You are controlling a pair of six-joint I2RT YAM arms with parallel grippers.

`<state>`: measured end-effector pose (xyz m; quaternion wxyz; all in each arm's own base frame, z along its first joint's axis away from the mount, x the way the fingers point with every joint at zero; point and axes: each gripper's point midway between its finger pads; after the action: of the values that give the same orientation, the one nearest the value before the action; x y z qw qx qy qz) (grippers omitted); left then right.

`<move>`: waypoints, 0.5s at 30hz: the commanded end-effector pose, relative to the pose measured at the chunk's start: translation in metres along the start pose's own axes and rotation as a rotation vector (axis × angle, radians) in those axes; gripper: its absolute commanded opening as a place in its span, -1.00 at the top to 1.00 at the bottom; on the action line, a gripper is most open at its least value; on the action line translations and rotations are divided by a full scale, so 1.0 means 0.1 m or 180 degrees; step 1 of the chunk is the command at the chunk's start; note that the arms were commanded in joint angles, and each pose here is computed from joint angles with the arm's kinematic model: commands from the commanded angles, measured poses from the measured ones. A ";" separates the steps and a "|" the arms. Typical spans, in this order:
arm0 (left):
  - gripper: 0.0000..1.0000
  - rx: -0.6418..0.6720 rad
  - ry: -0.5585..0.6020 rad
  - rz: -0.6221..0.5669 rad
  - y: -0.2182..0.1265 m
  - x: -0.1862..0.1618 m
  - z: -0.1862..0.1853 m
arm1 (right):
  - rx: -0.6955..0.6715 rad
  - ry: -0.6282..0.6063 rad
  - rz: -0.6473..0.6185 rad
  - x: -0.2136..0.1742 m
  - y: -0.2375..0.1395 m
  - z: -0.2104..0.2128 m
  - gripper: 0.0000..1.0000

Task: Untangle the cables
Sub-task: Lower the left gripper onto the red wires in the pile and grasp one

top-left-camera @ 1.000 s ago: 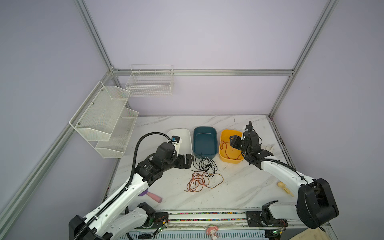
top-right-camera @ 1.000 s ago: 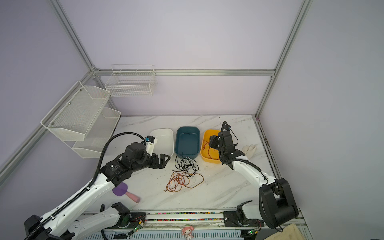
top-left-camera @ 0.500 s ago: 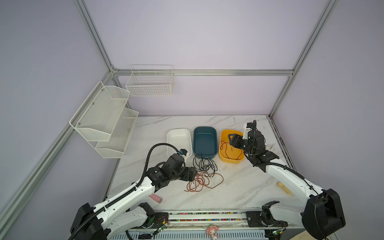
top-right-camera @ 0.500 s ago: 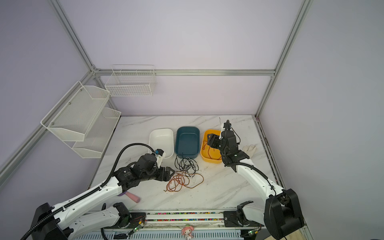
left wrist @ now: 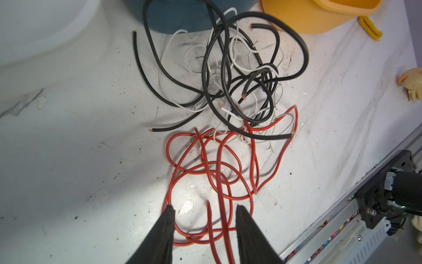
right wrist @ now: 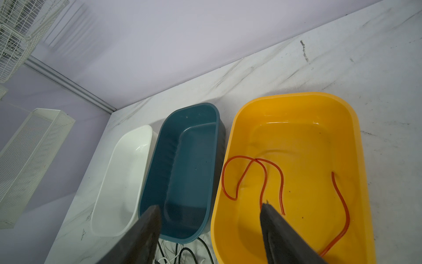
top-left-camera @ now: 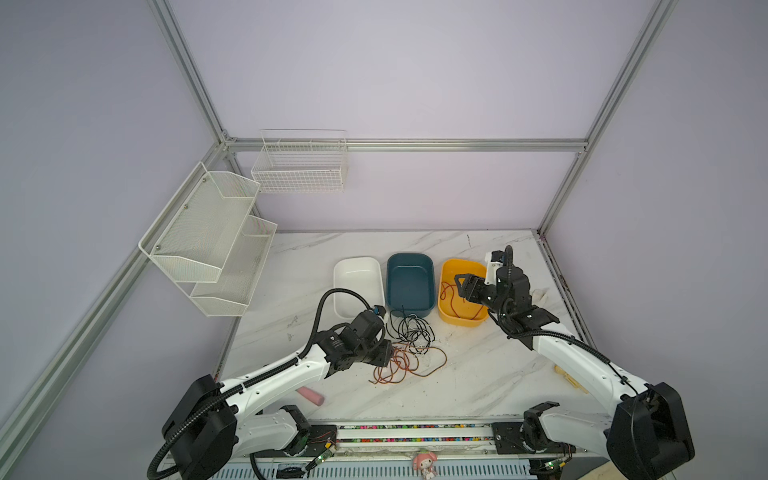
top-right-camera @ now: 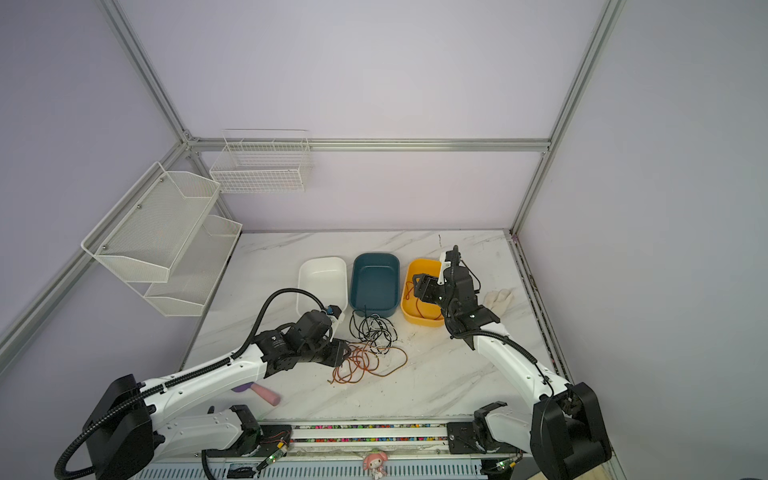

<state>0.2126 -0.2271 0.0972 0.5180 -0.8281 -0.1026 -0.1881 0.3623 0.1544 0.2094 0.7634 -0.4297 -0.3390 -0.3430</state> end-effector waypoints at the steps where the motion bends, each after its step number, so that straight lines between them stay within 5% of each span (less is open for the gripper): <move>1: 0.20 -0.0033 0.0080 -0.0092 0.00 0.06 -0.05 | 0.0042 -0.0053 -0.0063 0.04 -0.02 0.02 -0.44; 15: 0.88 -0.0085 0.0118 -0.0177 -0.07 0.14 -0.15 | 0.0123 -0.0048 -0.0007 -0.04 0.00 0.04 -0.44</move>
<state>0.2116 -0.2290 0.0947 0.5235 -0.8238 -0.1002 -0.1933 0.3593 0.1567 0.2022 0.7685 -0.4273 -0.3393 -0.3343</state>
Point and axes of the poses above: each gripper's point midway between its finger pads, its own y axis out along the fingers, its own z axis along the line the jaws close on, x = y × z, and after that the axes turned 8 degrees about -y, right-handed
